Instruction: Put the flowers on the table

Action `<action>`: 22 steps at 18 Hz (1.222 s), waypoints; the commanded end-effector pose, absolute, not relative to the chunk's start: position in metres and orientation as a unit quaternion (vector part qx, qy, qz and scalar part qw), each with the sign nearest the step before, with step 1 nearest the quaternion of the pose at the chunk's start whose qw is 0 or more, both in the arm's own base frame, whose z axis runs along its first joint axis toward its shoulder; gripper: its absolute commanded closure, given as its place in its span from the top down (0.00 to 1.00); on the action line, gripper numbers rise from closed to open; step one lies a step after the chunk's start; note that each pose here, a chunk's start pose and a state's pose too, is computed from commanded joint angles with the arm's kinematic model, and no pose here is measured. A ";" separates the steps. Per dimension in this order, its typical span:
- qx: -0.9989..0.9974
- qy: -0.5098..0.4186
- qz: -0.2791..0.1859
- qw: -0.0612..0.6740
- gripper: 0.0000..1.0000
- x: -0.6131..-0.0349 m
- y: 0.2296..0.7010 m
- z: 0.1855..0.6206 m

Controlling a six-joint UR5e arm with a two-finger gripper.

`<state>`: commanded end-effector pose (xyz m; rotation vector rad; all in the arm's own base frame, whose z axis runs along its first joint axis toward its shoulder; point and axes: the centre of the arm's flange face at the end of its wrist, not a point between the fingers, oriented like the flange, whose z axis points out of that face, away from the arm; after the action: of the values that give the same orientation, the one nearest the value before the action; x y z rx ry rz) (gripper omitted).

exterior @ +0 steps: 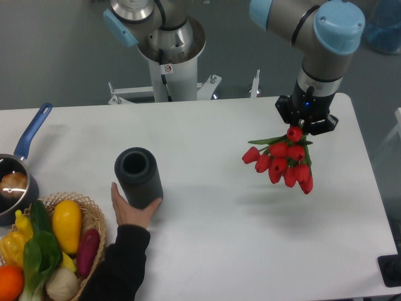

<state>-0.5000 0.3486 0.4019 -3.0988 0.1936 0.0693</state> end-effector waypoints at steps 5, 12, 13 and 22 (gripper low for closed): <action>-0.998 0.061 0.017 0.018 0.00 -0.502 0.351 0.395; -0.999 0.036 0.000 0.008 0.12 -0.502 0.364 0.369; -0.999 0.038 -0.001 0.005 0.27 -0.501 0.366 0.367; -0.999 0.043 -0.006 0.003 1.00 -0.494 0.382 0.356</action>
<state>-0.4936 0.3821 0.3562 -3.1318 0.1345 -0.0178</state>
